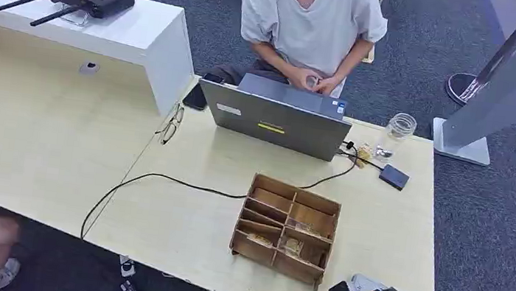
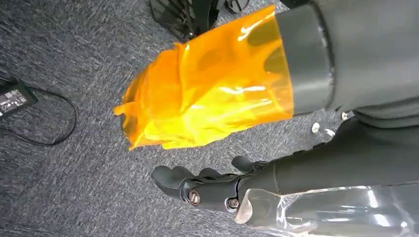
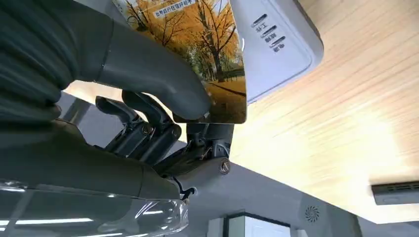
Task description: Pass the card to the sensor for recognition and then transmit it.
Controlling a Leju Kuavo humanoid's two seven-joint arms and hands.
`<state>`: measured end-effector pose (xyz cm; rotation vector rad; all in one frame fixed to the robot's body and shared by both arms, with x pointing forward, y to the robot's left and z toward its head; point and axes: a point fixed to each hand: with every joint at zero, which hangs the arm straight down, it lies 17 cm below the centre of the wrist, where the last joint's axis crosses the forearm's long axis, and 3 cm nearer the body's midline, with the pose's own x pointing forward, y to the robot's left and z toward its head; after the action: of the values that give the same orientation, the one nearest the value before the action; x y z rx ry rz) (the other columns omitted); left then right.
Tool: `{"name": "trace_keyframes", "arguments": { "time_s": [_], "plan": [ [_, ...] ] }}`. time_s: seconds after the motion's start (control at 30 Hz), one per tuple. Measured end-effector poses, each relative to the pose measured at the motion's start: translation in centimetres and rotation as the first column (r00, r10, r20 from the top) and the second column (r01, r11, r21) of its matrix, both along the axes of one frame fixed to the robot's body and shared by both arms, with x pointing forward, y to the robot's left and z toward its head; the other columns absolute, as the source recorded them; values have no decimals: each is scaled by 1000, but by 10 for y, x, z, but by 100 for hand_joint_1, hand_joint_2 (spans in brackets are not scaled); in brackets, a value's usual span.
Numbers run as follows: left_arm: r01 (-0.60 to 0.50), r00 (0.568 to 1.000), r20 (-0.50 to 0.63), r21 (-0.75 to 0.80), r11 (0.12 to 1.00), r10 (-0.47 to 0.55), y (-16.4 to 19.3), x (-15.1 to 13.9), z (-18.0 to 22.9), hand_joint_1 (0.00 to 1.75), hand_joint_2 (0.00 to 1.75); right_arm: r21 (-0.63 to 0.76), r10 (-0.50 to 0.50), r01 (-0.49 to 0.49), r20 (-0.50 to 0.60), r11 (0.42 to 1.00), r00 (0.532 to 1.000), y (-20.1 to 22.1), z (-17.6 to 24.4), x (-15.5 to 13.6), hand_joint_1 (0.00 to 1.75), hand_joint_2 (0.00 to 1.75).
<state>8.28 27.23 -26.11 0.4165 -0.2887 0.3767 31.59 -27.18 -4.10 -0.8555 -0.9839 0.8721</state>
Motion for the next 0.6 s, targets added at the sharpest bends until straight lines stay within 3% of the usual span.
{"name": "trace_keyframes", "arguments": {
  "time_s": [0.6],
  "plan": [
    [0,1000,1,0,1000,0,0,0,0,0,0,5,-7,7,-6,1000,1000,2,-4,1,175,175]
  ]
}}
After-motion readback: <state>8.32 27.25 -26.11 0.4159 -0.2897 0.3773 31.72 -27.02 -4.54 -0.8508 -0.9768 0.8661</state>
